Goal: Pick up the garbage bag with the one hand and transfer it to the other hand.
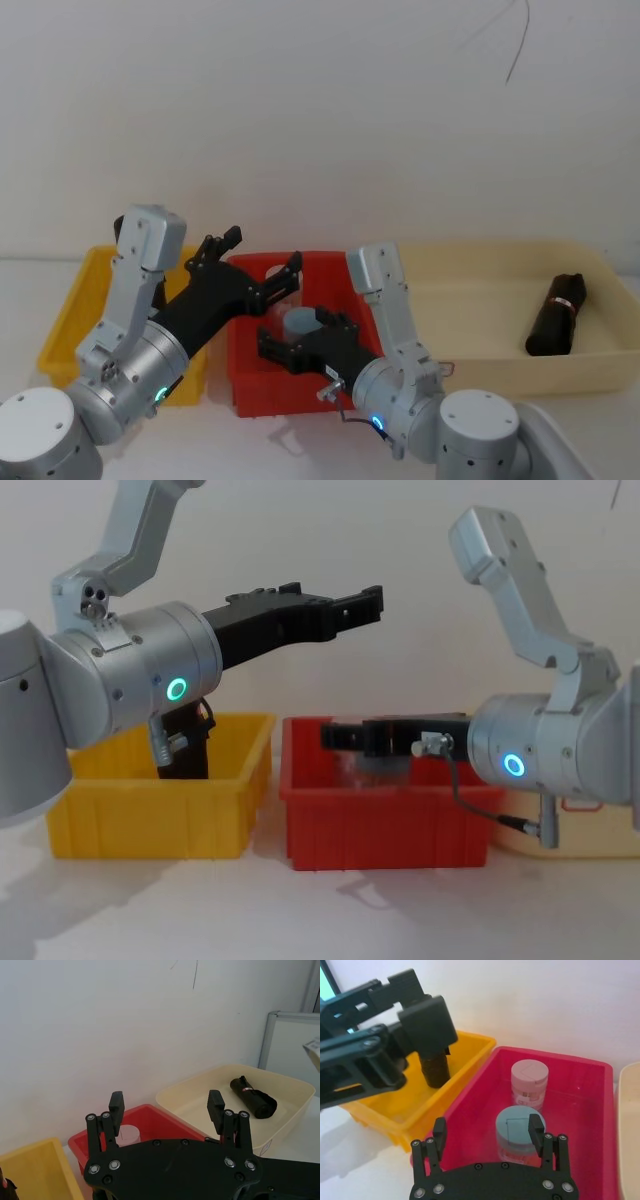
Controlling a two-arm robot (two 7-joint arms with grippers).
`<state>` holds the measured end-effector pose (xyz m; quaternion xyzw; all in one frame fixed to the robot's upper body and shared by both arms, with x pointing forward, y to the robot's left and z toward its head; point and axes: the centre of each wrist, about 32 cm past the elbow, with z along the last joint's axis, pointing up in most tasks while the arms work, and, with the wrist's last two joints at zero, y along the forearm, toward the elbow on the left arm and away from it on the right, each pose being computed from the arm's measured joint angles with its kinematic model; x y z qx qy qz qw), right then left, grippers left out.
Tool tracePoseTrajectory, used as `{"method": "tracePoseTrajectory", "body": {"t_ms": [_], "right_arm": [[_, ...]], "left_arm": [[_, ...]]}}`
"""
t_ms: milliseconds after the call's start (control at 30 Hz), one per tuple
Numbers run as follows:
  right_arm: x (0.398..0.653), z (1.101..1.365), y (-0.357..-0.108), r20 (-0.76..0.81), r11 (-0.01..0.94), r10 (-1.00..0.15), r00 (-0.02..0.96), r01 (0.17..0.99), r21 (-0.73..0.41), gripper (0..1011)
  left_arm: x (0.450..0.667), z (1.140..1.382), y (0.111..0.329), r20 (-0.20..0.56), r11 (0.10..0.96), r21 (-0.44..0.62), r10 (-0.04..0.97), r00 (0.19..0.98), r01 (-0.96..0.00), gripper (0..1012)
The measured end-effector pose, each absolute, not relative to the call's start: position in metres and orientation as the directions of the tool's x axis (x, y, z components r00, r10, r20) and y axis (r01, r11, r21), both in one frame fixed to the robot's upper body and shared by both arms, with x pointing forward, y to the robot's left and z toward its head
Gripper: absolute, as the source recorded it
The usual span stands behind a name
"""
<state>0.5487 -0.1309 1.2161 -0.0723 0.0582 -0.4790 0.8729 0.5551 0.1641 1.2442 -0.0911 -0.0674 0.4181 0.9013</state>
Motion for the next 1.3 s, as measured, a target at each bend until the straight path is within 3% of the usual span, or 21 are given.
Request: {"method": "tracePoseTrajectory", "body": {"t_ms": [1300], "right_arm": [[0.569, 1.203, -0.146, 0.008, 0.464, -0.881, 0.474, 0.865, -0.19, 1001]], "left_arm": [[0.555, 1.244, 0.164, 0.045, 0.634, -0.221, 0.766, 0.641, -0.741, 1002]]}}
